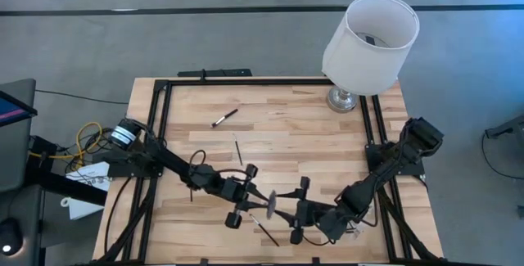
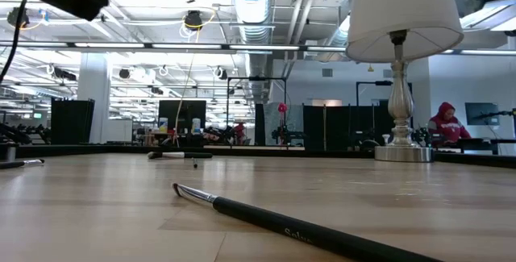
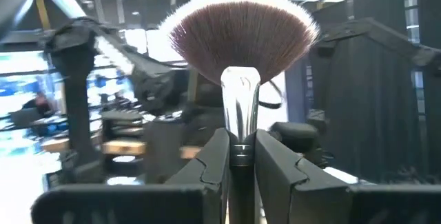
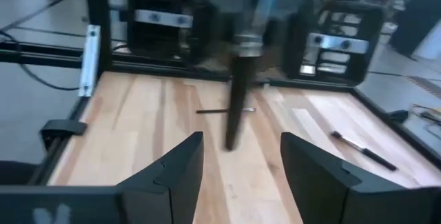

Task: Pick & Place Makeup Brushes
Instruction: Put the black highlighter brush into the transparent organizer

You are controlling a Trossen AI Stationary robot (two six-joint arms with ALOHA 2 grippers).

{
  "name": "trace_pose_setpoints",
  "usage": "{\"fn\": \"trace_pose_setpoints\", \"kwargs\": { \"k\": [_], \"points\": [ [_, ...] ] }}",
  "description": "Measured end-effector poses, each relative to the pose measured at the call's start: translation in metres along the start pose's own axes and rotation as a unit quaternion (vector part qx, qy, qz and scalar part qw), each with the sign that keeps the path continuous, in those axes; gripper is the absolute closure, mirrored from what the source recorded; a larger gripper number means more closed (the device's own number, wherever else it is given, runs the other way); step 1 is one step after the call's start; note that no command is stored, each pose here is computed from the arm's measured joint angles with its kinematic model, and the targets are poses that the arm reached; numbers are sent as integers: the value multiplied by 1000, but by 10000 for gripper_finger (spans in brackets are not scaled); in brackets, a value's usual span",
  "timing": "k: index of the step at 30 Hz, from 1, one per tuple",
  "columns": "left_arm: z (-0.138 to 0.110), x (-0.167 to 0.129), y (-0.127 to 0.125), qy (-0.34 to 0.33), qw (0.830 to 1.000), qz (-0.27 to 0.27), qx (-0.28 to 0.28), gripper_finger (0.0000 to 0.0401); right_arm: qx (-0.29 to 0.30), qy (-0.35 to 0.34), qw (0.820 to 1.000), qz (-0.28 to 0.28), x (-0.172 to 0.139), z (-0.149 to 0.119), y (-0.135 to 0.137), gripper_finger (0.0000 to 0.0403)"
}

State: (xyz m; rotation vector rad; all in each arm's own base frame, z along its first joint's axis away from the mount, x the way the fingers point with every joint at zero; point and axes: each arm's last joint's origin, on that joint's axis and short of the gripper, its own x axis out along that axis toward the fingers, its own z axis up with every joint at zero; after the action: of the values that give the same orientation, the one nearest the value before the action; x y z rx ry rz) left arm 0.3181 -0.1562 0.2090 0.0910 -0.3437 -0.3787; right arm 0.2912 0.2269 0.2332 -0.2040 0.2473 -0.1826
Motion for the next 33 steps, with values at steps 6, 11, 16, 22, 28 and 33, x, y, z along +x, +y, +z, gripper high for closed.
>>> {"fn": "trace_pose_setpoints", "kwargs": {
  "k": [6,11,16,22,28,33],
  "points": [
    [-11,10,-2,3,1000,-12,1,351,-1,-6,1000,5,0,1,1,206],
    [-11,11,1,3,1000,-7,2,351,11,-13,1000,2,3,4,-2,205],
    [-11,11,2,3,1000,-7,2,350,28,-30,999,23,11,9,-7,211],
    [-11,11,1,4,1000,-5,0,350,32,-16,999,17,20,5,-12,233],
    [-10,11,0,4,1000,-7,-1,349,8,-22,1000,15,11,5,-5,300],
    [-12,11,2,12,1000,-3,-20,336,-9,-23,1000,-14,-2,4,4,368]
  ]
}}
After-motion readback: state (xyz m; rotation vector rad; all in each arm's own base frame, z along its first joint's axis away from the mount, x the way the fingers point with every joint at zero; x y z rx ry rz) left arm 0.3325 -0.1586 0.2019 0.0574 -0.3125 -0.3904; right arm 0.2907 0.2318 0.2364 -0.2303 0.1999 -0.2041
